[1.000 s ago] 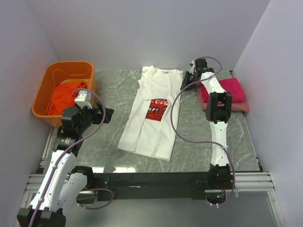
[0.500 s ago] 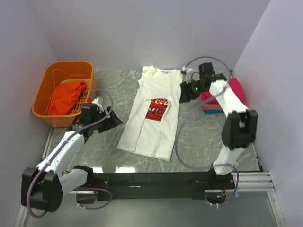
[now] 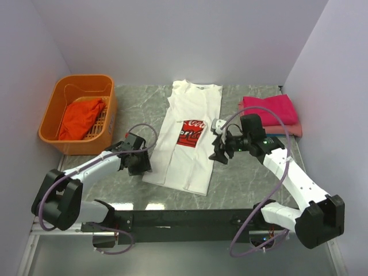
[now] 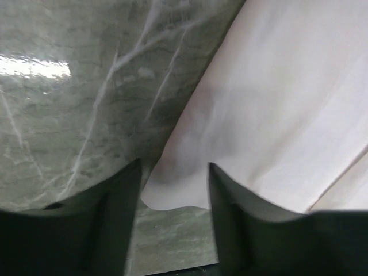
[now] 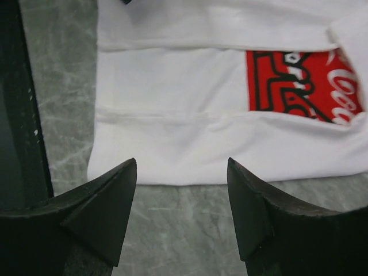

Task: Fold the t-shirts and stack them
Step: Fold the tshirt

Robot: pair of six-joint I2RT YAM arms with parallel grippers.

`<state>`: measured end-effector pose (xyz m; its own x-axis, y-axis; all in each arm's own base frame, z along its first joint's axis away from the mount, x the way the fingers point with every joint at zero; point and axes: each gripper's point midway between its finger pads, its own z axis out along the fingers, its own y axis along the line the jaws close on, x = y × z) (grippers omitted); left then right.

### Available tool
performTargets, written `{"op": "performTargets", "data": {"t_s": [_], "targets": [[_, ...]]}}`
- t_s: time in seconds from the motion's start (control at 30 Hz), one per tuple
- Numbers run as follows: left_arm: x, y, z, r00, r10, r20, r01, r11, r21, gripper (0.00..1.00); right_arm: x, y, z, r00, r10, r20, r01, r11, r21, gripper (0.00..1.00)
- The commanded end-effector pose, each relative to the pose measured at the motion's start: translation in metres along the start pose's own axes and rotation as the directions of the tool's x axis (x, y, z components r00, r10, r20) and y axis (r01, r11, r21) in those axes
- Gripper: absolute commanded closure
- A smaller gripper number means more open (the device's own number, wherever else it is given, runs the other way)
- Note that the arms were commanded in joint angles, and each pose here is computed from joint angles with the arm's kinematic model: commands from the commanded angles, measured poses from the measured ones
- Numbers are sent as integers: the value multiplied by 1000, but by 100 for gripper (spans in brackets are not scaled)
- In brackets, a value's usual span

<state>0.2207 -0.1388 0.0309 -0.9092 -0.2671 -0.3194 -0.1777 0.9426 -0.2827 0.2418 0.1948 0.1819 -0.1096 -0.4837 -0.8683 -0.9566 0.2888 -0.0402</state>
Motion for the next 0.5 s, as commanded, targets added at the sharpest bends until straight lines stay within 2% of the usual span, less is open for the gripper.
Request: {"op": "performTargets", "data": {"t_s": [0.0, 0.03, 0.07, 0.17, 0.2, 0.37, 0.47], "targets": [[4, -4, 10, 999, -29, -15, 29, 999, -16, 49, 13, 40, -5, 998, -63, 6, 63, 987, -146, 29], [7, -3, 13, 999, -32, -31, 32, 999, -23, 54, 14, 44, -7, 995, -96, 3, 96, 985, -143, 29], [14, -3, 18, 998, -31, -59, 30, 999, -24, 64, 21, 50, -7, 993, -116, -21, 112, 982, -149, 29], [22, -5, 21, 995, -42, -87, 41, 999, -16, 84, 33, 59, -5, 985, -160, -71, 146, 975, -166, 29], [28, -6, 20, 993, -46, -106, 45, 999, -4, 99, 38, 64, -4, 977, -196, -90, 176, 967, -186, 29], [49, -24, -5, 992, -74, -103, 83, 992, 92, 99, 69, 82, -8, 928, -355, -118, 314, 910, -270, 28], [79, -35, -16, 986, -53, -158, 78, 985, 154, 99, 78, 93, -5, 903, -418, -96, 373, 875, -309, 28]]}}
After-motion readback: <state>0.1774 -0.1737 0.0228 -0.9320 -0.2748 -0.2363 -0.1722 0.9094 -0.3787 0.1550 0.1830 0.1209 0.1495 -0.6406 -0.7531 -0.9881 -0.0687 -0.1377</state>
